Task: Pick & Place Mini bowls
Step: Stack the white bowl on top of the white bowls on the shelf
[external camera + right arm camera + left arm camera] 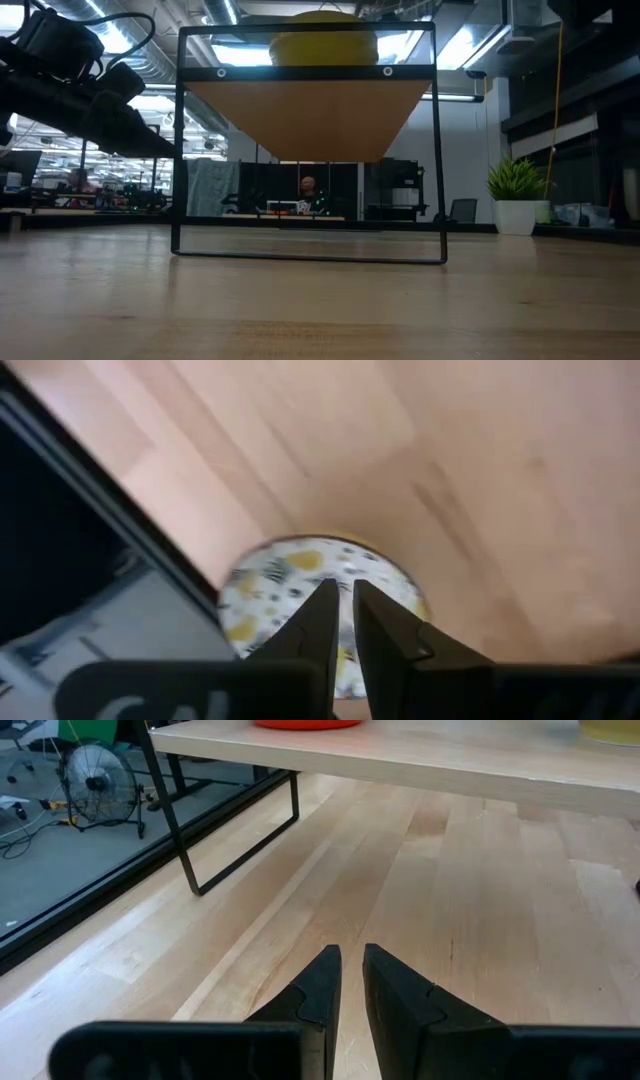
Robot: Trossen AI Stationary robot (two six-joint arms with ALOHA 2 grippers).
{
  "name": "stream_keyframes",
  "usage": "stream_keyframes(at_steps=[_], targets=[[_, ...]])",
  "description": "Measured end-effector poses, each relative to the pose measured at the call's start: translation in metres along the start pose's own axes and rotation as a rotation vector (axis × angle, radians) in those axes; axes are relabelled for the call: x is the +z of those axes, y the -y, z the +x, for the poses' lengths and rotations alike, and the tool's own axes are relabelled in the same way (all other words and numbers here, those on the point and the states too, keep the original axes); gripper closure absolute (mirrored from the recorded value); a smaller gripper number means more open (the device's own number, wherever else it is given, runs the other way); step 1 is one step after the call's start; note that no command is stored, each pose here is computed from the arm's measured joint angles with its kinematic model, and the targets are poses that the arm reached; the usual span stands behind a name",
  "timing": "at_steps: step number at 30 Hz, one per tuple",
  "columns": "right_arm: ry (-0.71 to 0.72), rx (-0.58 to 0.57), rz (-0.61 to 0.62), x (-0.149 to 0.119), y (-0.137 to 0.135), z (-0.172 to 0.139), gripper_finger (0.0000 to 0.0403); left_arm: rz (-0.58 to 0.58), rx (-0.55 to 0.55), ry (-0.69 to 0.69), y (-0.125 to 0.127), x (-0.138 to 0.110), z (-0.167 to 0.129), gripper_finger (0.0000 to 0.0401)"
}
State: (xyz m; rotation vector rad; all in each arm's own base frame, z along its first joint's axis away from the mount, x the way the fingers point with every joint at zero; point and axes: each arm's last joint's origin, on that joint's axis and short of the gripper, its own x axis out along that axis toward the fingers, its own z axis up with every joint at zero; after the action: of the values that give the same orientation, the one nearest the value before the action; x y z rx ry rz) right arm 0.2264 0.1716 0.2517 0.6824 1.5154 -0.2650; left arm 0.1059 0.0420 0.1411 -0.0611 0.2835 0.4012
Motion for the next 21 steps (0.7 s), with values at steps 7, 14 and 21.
stream_keyframes(at_steps=[7, 14, 21], targets=[[0.027, 0.121, -0.005, -0.008, -0.015, 0.001, 0.0365, 0.000, 0.000, -0.001, 0.000, 0.000, 0.000, 0.0358], [0.067, 0.139, 0.054, -0.019, -0.022, 0.004, 0.0329, 0.000, 0.000, 0.000, 0.000, 0.000, 0.000, 0.0358], [0.085, 0.185, 0.019, -0.025, -0.033, 0.012, 0.0246, 0.000, 0.000, -0.001, 0.000, 0.000, 0.000, 0.0358]])
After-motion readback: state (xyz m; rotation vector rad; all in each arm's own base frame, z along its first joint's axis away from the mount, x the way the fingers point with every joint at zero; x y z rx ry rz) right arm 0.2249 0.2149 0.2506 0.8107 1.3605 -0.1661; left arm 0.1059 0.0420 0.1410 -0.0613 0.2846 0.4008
